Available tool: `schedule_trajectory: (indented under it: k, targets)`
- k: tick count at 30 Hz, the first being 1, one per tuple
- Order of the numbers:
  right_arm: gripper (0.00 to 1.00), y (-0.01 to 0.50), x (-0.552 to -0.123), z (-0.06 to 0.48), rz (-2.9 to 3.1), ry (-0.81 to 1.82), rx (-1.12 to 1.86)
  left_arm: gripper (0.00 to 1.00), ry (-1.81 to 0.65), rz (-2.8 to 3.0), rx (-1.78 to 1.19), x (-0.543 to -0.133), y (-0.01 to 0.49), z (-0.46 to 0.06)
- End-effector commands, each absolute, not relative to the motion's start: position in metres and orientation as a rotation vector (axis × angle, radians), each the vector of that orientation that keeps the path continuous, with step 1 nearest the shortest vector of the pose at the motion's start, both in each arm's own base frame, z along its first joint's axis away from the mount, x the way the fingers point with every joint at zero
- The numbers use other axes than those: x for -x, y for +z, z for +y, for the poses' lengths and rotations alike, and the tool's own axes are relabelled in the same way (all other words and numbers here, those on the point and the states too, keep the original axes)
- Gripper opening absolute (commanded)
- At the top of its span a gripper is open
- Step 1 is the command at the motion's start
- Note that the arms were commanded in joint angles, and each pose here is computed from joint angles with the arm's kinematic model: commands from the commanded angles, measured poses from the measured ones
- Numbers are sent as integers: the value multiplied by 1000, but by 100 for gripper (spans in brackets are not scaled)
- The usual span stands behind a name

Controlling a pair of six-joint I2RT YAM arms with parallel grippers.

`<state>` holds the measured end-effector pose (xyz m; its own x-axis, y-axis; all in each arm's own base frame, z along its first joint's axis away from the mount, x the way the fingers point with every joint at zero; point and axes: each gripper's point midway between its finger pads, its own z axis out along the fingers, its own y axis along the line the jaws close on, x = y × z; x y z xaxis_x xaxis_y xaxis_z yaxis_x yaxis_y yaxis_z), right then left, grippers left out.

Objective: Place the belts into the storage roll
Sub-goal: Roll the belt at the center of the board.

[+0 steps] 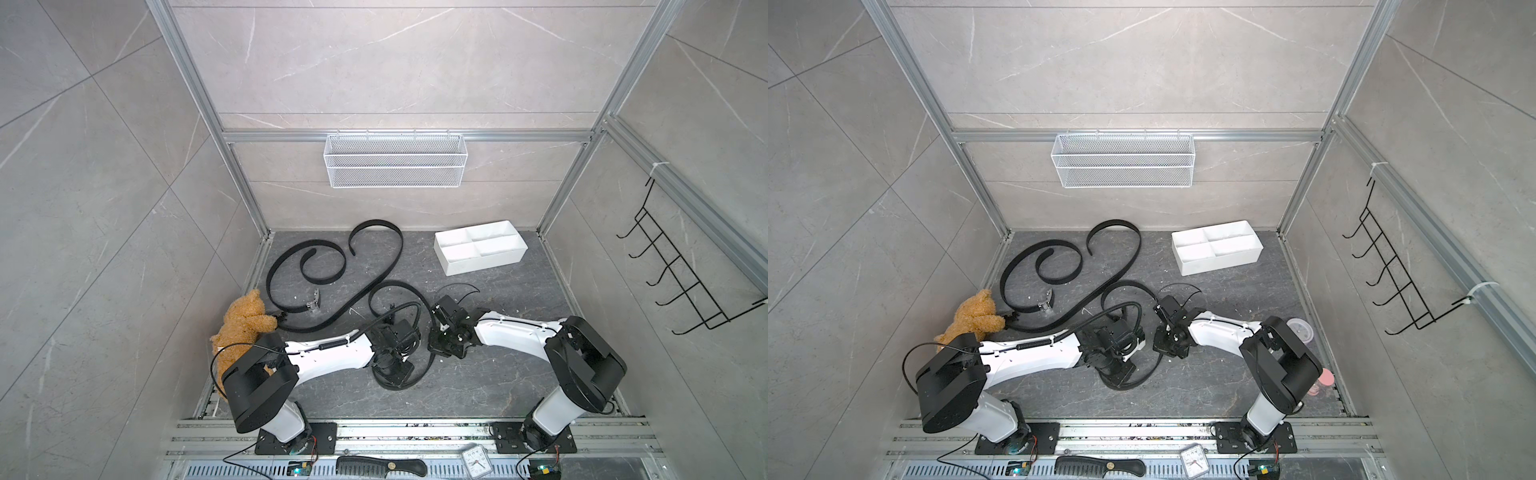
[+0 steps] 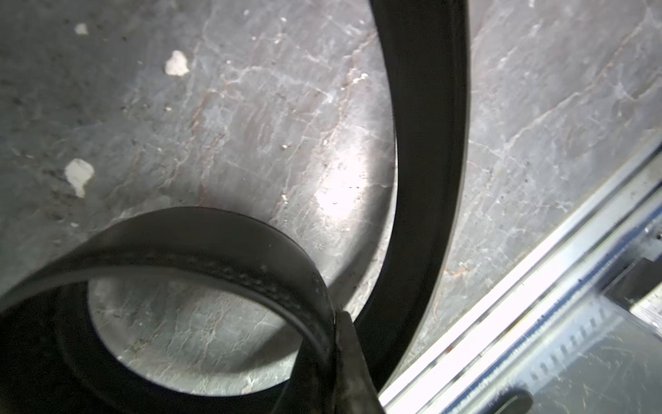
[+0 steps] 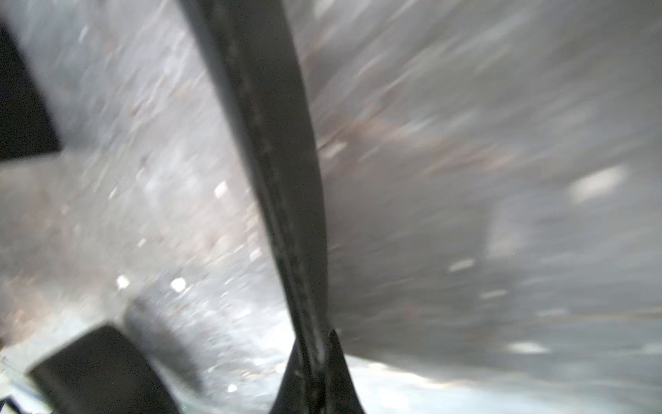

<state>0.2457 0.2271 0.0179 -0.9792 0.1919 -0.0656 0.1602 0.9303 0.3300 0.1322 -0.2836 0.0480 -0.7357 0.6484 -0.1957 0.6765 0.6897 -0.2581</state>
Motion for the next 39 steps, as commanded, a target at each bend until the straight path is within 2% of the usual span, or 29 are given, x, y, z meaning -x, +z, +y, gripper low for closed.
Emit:
schedule_trajectory:
  k: [1,9,21,29,36,39]
  targets:
    - [0,20,-257,201,3023,341,-166,0,-487,2798,-1224,-128,57,-287]
    - [0,29,-298,187,2997,278,-115,0,-573,2788,-1382,-118,56,-313]
    - [0,23,-364,191,2979,347,-126,0,-609,2729,-1494,-108,44,-337]
    - [0,16,-373,188,2999,315,-91,0,-697,2670,-1557,-101,52,-343]
    - [0,18,-376,190,3000,347,-74,0,-558,2718,-1682,-97,38,-324]
    - [0,20,-371,193,2995,385,-81,0,-592,2723,-1680,-97,39,-330]
